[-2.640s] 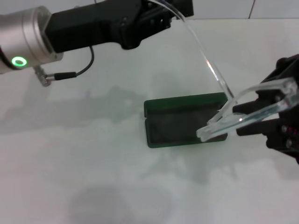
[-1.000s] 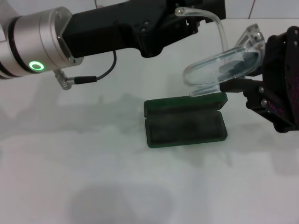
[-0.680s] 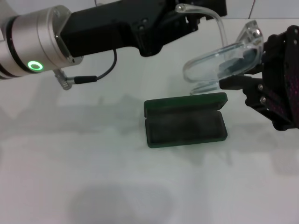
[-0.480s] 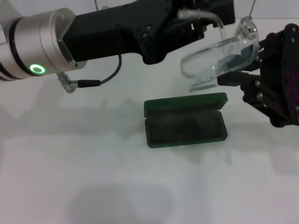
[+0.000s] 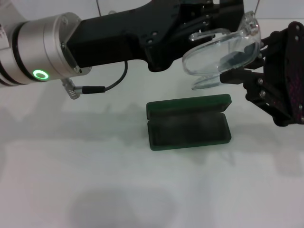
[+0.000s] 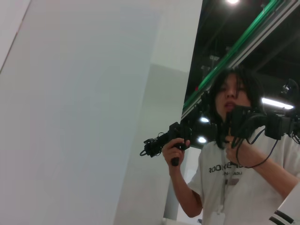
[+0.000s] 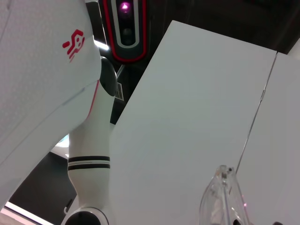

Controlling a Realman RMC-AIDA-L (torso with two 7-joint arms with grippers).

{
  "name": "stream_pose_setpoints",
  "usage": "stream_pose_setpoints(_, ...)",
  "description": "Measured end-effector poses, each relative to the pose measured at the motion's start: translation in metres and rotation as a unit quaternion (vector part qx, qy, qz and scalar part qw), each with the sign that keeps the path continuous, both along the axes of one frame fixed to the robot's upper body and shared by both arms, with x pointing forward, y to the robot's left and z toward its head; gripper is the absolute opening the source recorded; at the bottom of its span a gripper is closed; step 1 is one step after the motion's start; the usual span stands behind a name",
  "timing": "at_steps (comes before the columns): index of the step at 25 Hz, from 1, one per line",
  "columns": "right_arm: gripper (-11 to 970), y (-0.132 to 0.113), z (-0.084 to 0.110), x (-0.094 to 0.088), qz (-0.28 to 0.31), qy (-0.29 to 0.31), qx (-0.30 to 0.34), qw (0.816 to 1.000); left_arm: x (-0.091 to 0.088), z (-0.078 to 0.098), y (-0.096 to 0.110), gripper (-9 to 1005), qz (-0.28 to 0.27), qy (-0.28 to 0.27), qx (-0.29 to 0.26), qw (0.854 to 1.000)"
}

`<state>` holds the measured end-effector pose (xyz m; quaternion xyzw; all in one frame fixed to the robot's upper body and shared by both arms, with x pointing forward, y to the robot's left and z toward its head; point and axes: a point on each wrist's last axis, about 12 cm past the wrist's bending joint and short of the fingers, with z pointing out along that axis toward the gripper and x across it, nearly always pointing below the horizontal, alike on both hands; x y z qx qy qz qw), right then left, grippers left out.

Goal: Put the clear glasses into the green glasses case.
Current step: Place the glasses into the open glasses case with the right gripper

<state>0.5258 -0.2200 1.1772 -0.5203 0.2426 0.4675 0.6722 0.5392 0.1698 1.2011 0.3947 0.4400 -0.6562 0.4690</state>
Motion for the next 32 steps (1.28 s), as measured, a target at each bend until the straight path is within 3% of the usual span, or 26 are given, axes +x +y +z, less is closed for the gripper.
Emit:
stream_pose_setpoints(15,71,-0.001,-0.001,-0.002,0.005,0.001,0.003,1.000,0.000,-0.002,0.006,142,0.014,-0.006,-0.001,1.000)
stream_pose_setpoints(21,71,0.000,-0.001,-0.004,0.015,0.002,0.002,1.000,0.002,-0.003,0.020,141,0.047,-0.009,-0.006,0.999)
stream_pose_setpoints(28,71,-0.001,-0.002,-0.004,0.018,0.036,-0.021,0.999,0.007,-0.005,0.062,142,0.127,-0.025,0.012,0.991)
stream_pose_setpoints(32,71,0.007,0.011,0.004,0.025,0.112,-0.146,0.983,0.009,0.002,0.107,141,0.189,-0.037,0.033,0.981)
